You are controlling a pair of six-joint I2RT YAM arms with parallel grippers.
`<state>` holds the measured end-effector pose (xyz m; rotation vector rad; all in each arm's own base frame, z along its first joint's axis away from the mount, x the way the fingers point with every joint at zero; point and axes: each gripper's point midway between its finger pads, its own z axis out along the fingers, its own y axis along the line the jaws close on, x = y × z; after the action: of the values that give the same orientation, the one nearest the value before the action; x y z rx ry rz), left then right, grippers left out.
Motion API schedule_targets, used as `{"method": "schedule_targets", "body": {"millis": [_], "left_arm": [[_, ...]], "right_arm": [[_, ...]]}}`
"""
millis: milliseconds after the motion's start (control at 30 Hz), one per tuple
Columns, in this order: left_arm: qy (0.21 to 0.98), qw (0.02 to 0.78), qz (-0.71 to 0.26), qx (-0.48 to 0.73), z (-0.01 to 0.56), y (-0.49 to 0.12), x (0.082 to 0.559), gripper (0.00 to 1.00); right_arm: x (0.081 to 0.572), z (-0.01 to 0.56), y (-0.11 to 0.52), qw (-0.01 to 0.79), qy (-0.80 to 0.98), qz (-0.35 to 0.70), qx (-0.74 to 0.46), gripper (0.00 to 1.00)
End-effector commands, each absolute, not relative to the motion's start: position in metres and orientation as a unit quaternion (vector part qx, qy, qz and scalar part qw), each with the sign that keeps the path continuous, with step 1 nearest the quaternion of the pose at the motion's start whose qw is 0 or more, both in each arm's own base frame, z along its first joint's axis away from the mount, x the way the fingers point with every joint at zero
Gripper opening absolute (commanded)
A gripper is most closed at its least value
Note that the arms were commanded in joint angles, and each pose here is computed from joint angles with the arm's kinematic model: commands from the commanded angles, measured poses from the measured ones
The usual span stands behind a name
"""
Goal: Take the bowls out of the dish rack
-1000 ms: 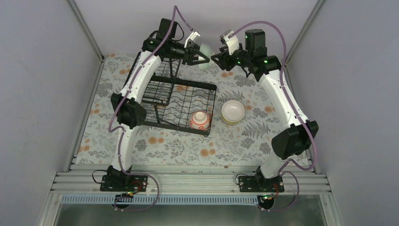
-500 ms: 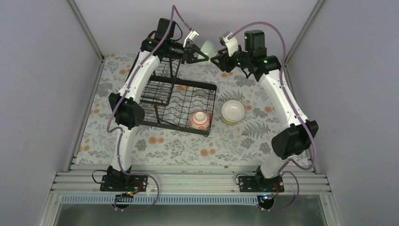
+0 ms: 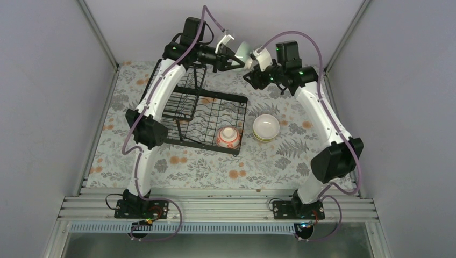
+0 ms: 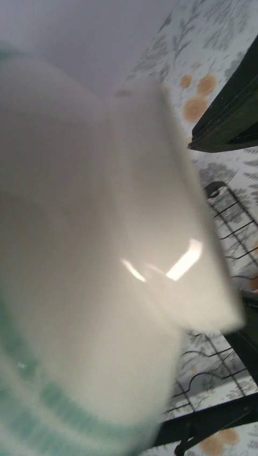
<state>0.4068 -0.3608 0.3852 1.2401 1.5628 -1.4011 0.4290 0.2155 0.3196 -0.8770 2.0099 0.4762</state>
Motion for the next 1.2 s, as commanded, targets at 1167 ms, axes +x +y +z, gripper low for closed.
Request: {"method": "schedule_targets", "body": {"millis": [1167], "left_arm": [[0.7, 0.319, -0.183, 0.613, 0.215, -0.494, 0.332, 0.02]], "right_arm": [[0.337, 0.36, -0.049, 0.475, 0.862, -0.172, -0.043, 0.87]]}}
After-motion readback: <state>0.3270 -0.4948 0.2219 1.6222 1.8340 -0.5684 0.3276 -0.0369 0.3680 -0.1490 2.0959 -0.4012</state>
